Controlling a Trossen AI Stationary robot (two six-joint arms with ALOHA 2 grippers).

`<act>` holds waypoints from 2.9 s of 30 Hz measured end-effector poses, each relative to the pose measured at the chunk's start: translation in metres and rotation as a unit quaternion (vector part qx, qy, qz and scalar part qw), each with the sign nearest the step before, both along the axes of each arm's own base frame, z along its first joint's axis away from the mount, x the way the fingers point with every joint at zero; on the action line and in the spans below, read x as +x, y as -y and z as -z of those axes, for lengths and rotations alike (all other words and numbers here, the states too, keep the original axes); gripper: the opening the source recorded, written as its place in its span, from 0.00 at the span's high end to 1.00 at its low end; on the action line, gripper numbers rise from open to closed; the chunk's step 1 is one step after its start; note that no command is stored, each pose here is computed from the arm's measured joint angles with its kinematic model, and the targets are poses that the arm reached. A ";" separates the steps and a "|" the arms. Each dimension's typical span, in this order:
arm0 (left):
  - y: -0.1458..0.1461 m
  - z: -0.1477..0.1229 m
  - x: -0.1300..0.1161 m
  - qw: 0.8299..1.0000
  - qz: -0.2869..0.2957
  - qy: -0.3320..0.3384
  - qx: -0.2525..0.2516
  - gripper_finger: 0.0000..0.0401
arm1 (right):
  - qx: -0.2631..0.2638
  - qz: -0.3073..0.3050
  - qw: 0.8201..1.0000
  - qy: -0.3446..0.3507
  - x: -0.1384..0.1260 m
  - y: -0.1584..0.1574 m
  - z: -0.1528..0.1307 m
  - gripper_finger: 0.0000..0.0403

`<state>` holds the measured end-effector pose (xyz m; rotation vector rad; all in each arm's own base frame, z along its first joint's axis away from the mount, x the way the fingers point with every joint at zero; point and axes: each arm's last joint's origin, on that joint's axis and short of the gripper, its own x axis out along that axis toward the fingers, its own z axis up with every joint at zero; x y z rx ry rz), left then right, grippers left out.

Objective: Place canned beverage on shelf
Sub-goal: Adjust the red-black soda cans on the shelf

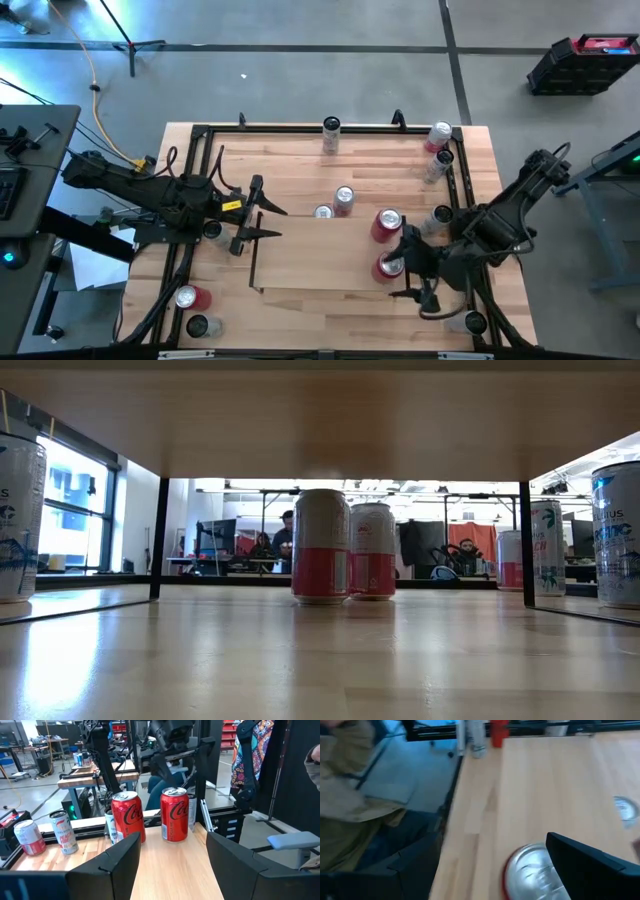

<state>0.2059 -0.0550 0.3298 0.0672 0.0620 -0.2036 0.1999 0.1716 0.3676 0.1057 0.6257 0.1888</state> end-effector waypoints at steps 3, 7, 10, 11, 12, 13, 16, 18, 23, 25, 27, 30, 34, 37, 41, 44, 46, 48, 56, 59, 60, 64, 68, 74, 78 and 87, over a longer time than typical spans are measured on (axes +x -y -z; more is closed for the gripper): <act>0.000 0.000 0.000 1.000 0.000 0.000 0.000 0.46 | 0.009 -0.019 1.000 -0.013 -0.009 -0.004 -0.001 0.15; 0.000 0.000 0.000 1.000 0.000 -0.001 0.000 0.46 | 0.020 -0.011 1.000 -0.013 -0.017 -0.009 -0.001 0.15; 0.000 0.000 0.000 1.000 0.000 -0.001 0.000 0.46 | 0.029 -0.004 0.999 -0.028 -0.021 -0.011 0.001 0.15; 0.000 0.000 0.000 1.000 0.000 -0.001 0.000 0.46 | 0.030 0.004 0.999 -0.035 -0.022 -0.010 0.002 0.15; 0.000 0.000 0.000 1.000 0.000 -0.001 0.000 0.46 | 0.030 0.013 0.999 -0.042 -0.022 -0.009 0.003 0.15; 0.000 0.000 0.000 1.000 0.000 -0.001 0.000 0.46 | 0.028 0.025 0.998 -0.047 -0.023 -0.008 0.004 0.15; 0.000 0.000 0.000 1.000 0.000 -0.001 0.000 0.46 | 0.027 0.050 0.997 -0.053 -0.025 -0.005 0.005 0.15; 0.000 0.000 0.000 1.000 0.000 -0.001 0.000 0.46 | 0.024 0.051 0.997 -0.051 -0.024 -0.005 0.006 0.15; 0.000 0.000 0.000 1.000 0.000 -0.001 0.000 0.46 | 0.014 0.049 0.998 -0.046 -0.024 -0.004 0.005 0.15; 0.000 0.000 0.000 1.000 0.000 -0.001 0.000 0.46 | 0.011 0.047 0.998 -0.045 -0.025 -0.003 0.005 0.15; 0.000 0.000 0.000 1.000 0.000 -0.001 0.000 0.46 | 0.007 0.042 0.998 -0.042 -0.025 -0.003 0.004 0.15; 0.000 0.000 0.000 1.000 0.000 0.000 0.003 0.46 | 0.001 0.045 0.999 -0.024 -0.026 0.000 0.000 0.15; 0.000 0.000 0.000 1.000 0.000 0.000 0.003 0.46 | -0.018 0.065 0.998 0.003 -0.028 0.005 -0.004 0.15; 0.000 0.000 0.000 1.000 0.000 0.000 0.003 0.46 | -0.022 0.076 0.997 0.005 -0.024 0.008 -0.004 0.15; 0.000 0.000 0.000 1.000 0.000 0.000 0.002 0.46 | -0.018 0.072 0.997 -0.019 -0.014 0.008 0.002 0.15; 0.000 0.000 0.000 1.000 0.000 -0.001 0.002 0.46 | -0.013 0.069 0.997 -0.033 -0.009 0.009 0.006 0.15; 0.000 0.000 0.000 1.000 0.000 -0.001 0.000 0.46 | -0.013 0.072 0.997 -0.034 -0.007 0.010 0.006 0.15; 0.000 0.000 0.000 1.000 0.000 -0.001 0.000 0.46 | -0.017 0.071 0.997 -0.034 -0.006 0.011 0.006 0.15; 0.000 0.000 0.000 1.000 0.000 -0.001 0.000 0.46 | -0.032 0.041 0.999 -0.005 -0.002 0.008 0.002 0.15; 0.000 0.000 0.000 1.000 0.000 -0.001 0.000 0.46 | -0.032 0.036 0.999 0.004 -0.001 0.007 0.001 0.15; 0.000 0.000 0.000 1.000 0.000 -0.001 0.000 0.46 | -0.031 0.036 0.999 0.004 -0.001 0.007 0.001 0.15; 0.000 0.001 0.000 1.000 0.000 -0.002 0.000 0.46 | -0.016 0.041 0.999 -0.011 -0.005 0.006 0.002 0.15; 0.000 0.001 0.000 1.000 0.000 -0.004 0.001 0.46 | -0.011 0.049 0.999 -0.021 -0.009 0.005 0.003 0.15; 0.000 0.001 0.000 1.000 0.000 -0.004 -0.001 0.46 | -0.022 0.065 0.998 -0.016 -0.015 0.007 0.002 0.15; 0.000 0.001 0.000 1.000 0.001 -0.004 -0.001 0.46 | -0.025 0.079 0.996 -0.025 -0.017 0.009 0.003 0.15; 0.000 0.001 0.000 1.000 0.001 -0.004 -0.001 0.46 | -0.023 0.075 0.997 -0.025 -0.016 0.009 0.004 0.15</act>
